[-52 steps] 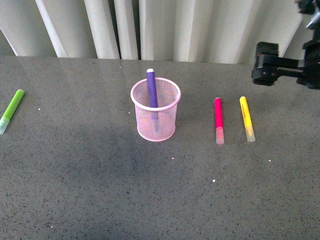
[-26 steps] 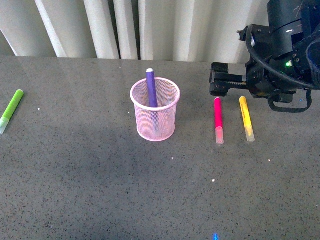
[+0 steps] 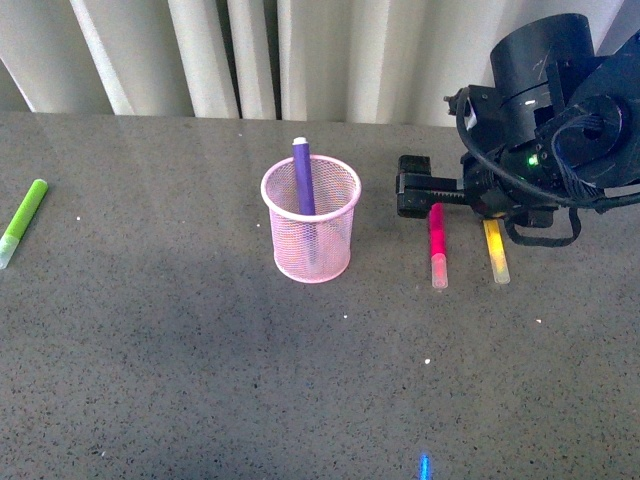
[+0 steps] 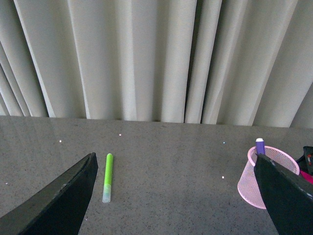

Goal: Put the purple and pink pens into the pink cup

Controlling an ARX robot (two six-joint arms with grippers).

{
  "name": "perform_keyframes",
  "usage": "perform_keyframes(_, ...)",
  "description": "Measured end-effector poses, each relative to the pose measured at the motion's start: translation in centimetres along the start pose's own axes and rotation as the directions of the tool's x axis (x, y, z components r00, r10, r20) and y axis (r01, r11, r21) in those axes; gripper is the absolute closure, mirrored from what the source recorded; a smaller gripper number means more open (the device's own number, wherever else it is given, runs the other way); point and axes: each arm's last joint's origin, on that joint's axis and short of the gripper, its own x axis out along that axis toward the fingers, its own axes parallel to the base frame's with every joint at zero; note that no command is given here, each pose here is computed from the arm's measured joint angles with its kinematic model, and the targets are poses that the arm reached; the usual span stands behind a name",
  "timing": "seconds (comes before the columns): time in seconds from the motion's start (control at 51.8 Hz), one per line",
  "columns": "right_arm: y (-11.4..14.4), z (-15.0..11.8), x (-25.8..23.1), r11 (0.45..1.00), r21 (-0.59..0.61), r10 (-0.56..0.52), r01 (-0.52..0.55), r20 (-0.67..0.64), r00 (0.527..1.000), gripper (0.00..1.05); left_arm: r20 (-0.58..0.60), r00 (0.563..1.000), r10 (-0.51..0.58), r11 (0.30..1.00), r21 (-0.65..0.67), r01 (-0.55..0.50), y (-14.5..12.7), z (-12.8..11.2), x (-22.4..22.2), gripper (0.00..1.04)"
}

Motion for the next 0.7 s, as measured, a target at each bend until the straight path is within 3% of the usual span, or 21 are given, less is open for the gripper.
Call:
perform_keyframes(0.483,0.3,-0.2,1.4,1.0,0.01,0.015,-0.015,-0.013,1.0,0.08,0.0,1.0,0.0,1.0,0.0,0.0,0.0,0.0,0.0,0.07)
perform_keyframes(0.618,0.6,-0.2,1.6,1.0,0.006,0.021,-0.021,-0.014,1.0,0.24,0.0,1.0,0.0,1.0,0.0,0.0,0.0,0.0,0.0,0.07)
perform_keyframes(0.695,0.8,-0.2,1.7,1.0,0.005,0.028,-0.028,-0.02,0.999,0.4,0.0,1.0,0.0,1.0,0.0,0.0,0.0,0.0,0.0,0.07)
